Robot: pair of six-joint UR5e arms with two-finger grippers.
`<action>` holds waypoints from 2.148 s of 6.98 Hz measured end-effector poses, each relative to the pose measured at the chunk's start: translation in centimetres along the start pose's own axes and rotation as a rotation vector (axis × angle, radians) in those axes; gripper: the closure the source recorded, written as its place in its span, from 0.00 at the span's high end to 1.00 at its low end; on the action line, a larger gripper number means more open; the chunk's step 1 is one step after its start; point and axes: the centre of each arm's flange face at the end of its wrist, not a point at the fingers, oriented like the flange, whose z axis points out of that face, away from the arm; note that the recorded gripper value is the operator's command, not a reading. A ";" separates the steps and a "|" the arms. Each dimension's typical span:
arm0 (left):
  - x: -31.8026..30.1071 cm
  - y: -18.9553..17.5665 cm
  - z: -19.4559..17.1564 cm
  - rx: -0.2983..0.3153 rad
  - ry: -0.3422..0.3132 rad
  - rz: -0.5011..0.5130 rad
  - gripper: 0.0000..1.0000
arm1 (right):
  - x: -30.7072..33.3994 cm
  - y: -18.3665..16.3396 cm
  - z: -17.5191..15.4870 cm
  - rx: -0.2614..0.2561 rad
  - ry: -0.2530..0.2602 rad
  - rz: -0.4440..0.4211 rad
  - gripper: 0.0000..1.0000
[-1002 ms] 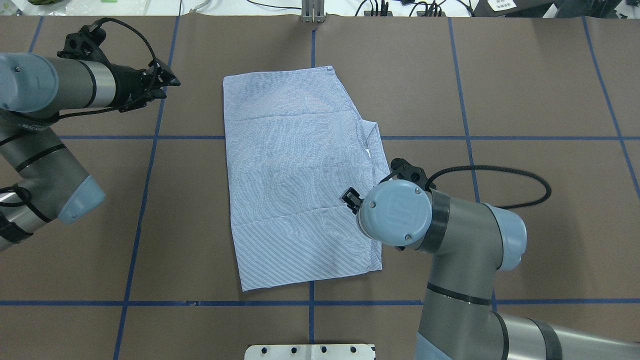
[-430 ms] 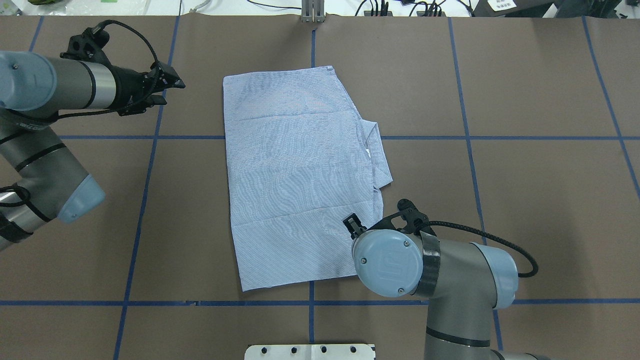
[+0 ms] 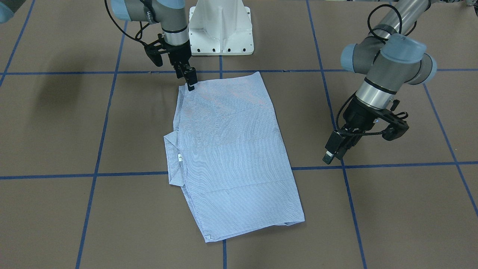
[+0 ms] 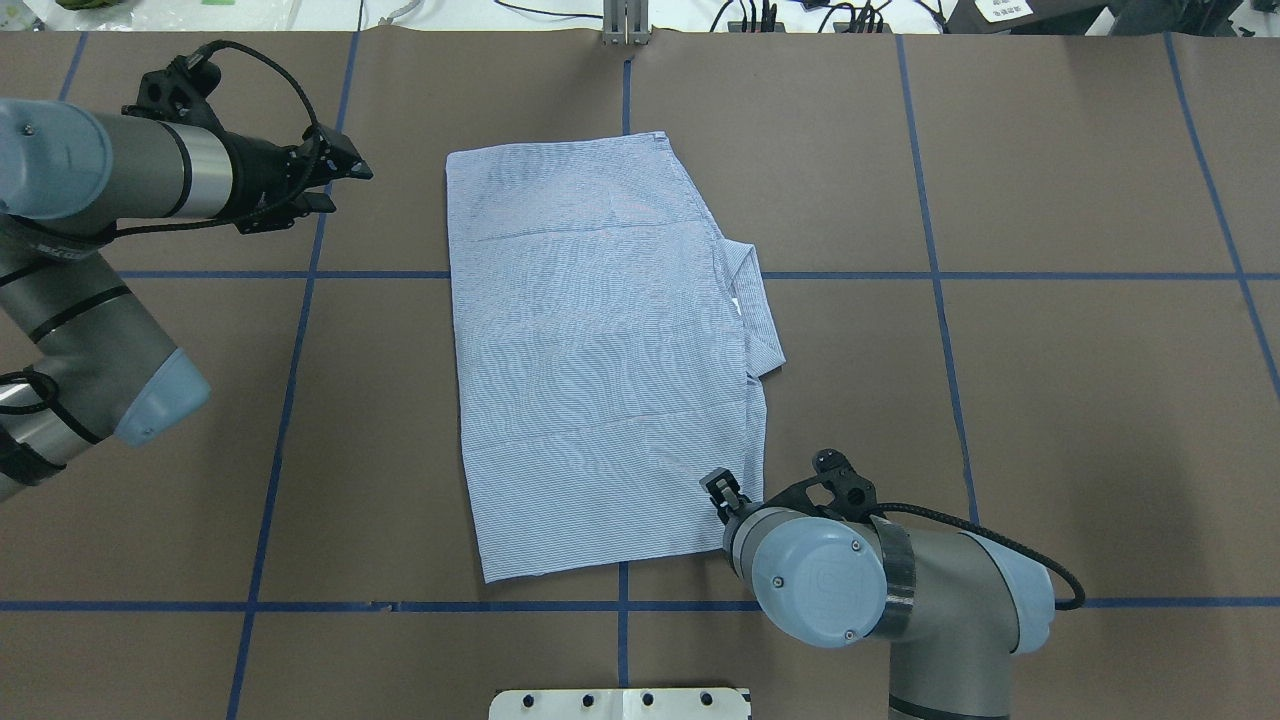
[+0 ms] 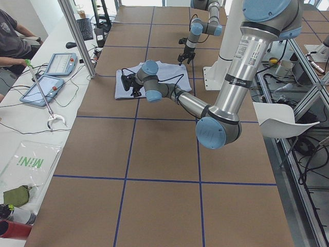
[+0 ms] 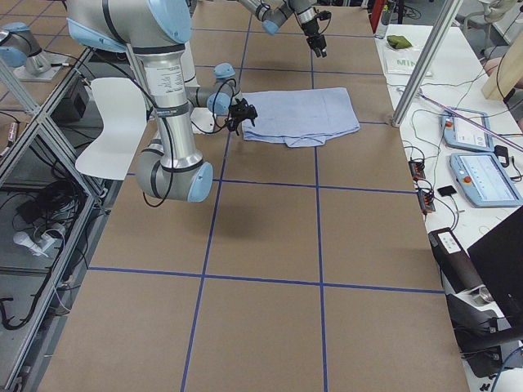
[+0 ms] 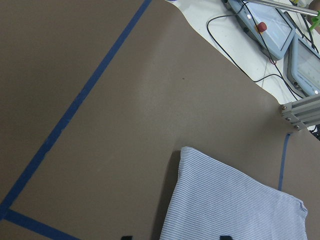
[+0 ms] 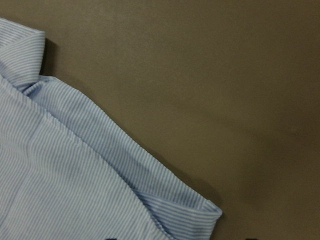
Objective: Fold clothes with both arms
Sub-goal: 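Hold the right gripper at the near corner while the left gripper approaches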
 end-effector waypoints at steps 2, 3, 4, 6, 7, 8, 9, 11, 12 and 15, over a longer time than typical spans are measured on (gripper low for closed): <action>-0.5 -0.2 0.1 0.005 -0.008 -0.002 0.66 | -0.2 -0.3 0.4 0.013 -0.003 0.000 0.85; -0.8 -0.2 0.1 0.007 -0.011 -0.002 0.66 | -0.5 -0.6 0.4 0.019 -0.007 0.002 0.84; -0.9 -0.2 0.1 0.008 -0.013 -0.003 0.66 | -0.7 -0.9 0.4 0.022 -0.010 0.002 0.84; -1.3 -0.3 0.0 0.009 -0.016 -0.003 0.66 | -0.7 -0.8 0.9 0.027 -0.004 -0.002 0.84; -1.9 -0.3 -0.1 0.009 -0.021 -0.004 0.66 | -0.6 -0.6 1.0 0.028 -0.001 -0.005 0.83; -2.2 -0.3 -0.3 0.010 -0.021 -0.004 0.66 | -0.6 -0.6 1.1 0.029 0.000 -0.008 0.83; -2.4 -0.2 -0.5 0.011 -0.021 -0.004 0.66 | -0.6 -0.6 1.2 0.030 0.001 -0.010 0.78; -2.4 -0.2 -0.7 0.011 -0.020 -0.003 0.66 | -0.6 -0.5 1.2 0.028 0.003 -0.012 0.47; -2.5 -0.3 -0.7 0.011 -0.021 -0.003 0.66 | -0.6 -0.5 1.2 0.027 0.004 -0.009 0.36; -2.6 0.0 -1.8 0.010 -0.009 0.000 0.65 | -0.7 -0.3 1.1 0.023 0.001 0.004 0.00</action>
